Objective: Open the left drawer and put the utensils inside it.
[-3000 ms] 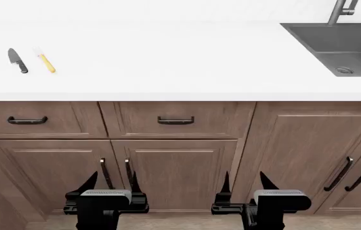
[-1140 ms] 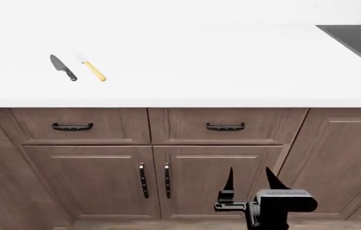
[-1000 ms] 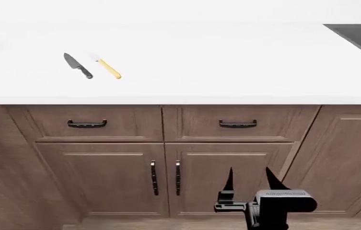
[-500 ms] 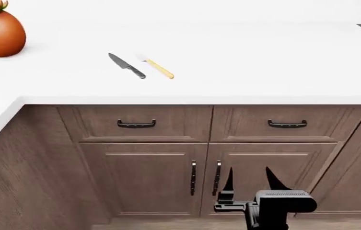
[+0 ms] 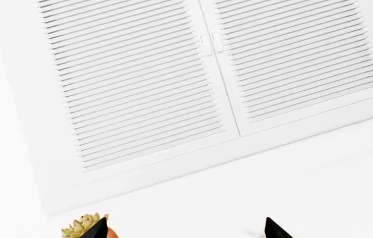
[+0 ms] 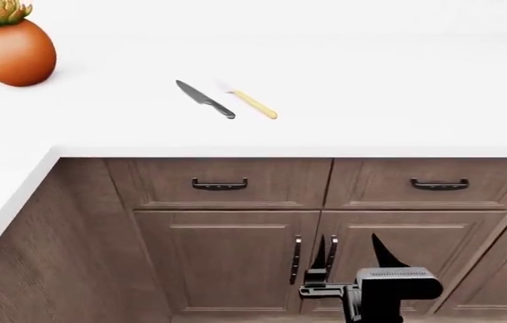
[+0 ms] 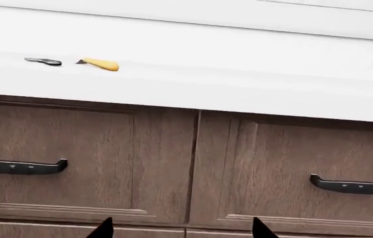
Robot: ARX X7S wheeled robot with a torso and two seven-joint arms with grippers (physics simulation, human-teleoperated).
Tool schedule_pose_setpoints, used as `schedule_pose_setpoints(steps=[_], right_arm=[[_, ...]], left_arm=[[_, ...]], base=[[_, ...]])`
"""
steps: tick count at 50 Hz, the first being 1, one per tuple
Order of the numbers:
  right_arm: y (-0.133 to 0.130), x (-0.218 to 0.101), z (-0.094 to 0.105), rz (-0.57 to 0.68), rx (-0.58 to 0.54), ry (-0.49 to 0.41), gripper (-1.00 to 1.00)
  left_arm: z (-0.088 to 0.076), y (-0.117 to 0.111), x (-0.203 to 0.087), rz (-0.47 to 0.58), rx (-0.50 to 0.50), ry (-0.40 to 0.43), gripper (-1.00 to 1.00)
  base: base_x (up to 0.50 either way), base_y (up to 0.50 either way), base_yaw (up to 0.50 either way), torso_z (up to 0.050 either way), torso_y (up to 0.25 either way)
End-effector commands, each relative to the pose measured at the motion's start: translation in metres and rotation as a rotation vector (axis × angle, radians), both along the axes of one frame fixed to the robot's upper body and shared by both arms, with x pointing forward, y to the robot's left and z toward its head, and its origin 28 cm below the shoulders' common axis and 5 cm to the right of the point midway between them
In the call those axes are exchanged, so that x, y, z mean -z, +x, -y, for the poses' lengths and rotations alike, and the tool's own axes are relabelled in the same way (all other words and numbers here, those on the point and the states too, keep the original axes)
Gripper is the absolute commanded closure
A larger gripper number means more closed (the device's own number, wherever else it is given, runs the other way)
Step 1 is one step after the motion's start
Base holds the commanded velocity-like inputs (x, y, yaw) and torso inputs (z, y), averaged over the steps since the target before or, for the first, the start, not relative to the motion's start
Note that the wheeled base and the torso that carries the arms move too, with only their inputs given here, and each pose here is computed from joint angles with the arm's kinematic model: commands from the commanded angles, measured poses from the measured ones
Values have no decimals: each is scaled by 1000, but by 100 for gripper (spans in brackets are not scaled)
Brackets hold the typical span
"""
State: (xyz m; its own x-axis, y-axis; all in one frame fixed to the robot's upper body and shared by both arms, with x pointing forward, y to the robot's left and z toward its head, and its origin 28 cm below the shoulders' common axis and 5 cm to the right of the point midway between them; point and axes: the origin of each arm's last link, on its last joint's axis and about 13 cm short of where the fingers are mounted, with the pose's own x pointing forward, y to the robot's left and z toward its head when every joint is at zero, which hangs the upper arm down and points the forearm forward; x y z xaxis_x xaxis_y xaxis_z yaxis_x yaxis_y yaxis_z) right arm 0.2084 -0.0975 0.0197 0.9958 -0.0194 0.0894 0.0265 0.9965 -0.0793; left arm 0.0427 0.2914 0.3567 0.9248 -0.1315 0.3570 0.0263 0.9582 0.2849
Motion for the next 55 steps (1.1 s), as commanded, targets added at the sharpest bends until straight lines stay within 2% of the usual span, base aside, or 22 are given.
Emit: schedule_pose_setpoints(steps=[1,7,15,24,25,27,29,32,35,38,43,49,55], right_arm=[[-1,0,0,7,-3,-7,-100],[0,-1,3,1,5,54,-100],[1,-1,2,1,7,40,-100],[3,1,3,-35,19,96,-100],[4,1,3,-58,8,119,-100],[7,1,2,-107,-6,248,-100],[8,0,2,-134,-13,300,-100],[11,-13,-12,-131,-170,529,-100],[12,-17,-15,-126,-224,609,-100],[16,-18,-17,-151,-292,860,-100],[25,-14,-17,-182,-343,1076,-100],[36,-3,-21,-245,-334,1191,-100],[48,1,-32,-324,-338,1236,-100]], left_arm=[[0,1,1,-9,-1,1,-100],[-1,2,2,-10,-1,-1,-100],[-1,2,2,-10,-1,-2,-100],[-1,3,4,-15,-5,-5,-100],[-1,3,3,-15,-5,-5,-100],[-1,3,3,-14,-5,-3,-100],[-1,3,2,-13,-5,-2,-100],[-1,3,4,-14,-3,-8,-100],[-1,3,4,-14,-3,-9,-100],[-1,4,5,-17,-2,-11,-100],[-1,4,5,-18,-3,-9,-100],[-1,5,6,-22,-3,-9,-100],[-1,5,6,-23,0,-11,-100]], base=[[309,12,0,0,0],[58,1,0,0,0],[308,304,0,0,0],[42,23,0,0,0],[0,0,0,0,0],[0,0,0,0,0],[0,0,0,0,0],[0,0,0,0,0],[0,0,0,0,0],[0,0,0,0,0],[0,0,0,0,0],[0,0,0,0,0],[0,0,0,0,0]])
